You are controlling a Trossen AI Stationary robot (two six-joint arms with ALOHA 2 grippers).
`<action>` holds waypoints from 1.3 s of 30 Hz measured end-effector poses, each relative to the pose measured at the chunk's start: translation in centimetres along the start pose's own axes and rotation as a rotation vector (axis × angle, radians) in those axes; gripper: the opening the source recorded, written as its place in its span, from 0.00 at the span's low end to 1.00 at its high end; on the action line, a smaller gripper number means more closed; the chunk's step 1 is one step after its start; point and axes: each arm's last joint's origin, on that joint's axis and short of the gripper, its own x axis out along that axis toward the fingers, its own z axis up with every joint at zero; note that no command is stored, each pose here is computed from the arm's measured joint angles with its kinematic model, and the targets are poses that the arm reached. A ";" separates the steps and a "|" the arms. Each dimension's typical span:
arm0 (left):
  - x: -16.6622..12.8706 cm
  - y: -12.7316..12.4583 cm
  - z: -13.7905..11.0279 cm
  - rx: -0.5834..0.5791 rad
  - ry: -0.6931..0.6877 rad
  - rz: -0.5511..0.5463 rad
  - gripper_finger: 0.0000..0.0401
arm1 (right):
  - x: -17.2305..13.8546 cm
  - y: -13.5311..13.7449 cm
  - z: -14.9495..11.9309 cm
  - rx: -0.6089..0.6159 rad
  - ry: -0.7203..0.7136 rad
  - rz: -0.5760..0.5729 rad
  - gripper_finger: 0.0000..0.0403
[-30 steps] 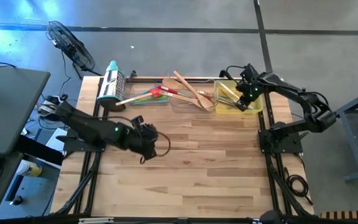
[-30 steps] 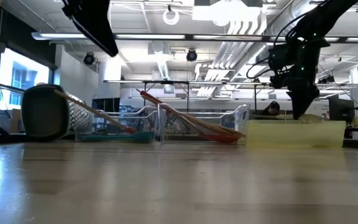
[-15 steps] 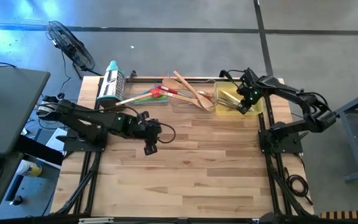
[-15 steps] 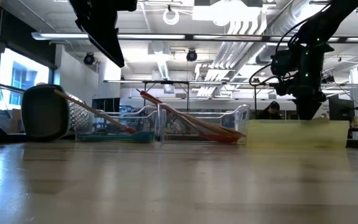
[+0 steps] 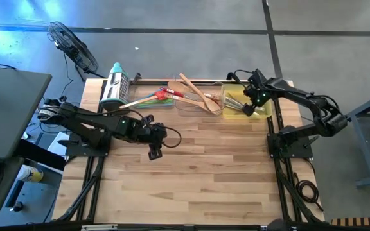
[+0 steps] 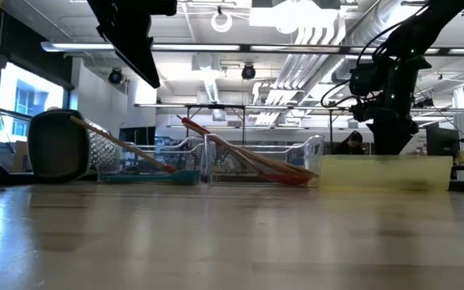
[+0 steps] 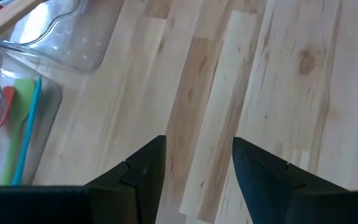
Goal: Pick & Place Kitchen Items
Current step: Return to Home Position
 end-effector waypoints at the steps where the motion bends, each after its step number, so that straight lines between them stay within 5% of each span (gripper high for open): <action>1: 0.0 0.0 0.0 -0.001 0.000 0.001 0.44 | -0.1 0.2 0.0 -0.011 -0.008 0.027 0.79; 14: 0.1 0.4 0.5 -0.022 -0.063 0.086 0.41 | -5.8 3.9 -3.0 -0.218 -0.185 0.096 0.73; 22: -0.5 2.0 -1.6 0.083 0.099 0.348 0.05 | -9.2 5.1 -6.8 -0.306 -0.293 0.307 0.59; 26: -0.6 2.1 -1.6 0.087 0.175 0.100 0.01 | -10.3 5.4 -8.0 -0.331 -0.358 0.420 0.45; 33: -1.7 2.6 0.5 0.221 -0.031 -0.154 0.00 | -12.4 6.3 -9.3 -0.500 -0.548 0.785 0.06; 39: -2.7 4.3 0.8 0.169 -0.073 -0.216 0.00 | -13.6 6.1 -10.7 -0.535 -0.657 0.862 0.02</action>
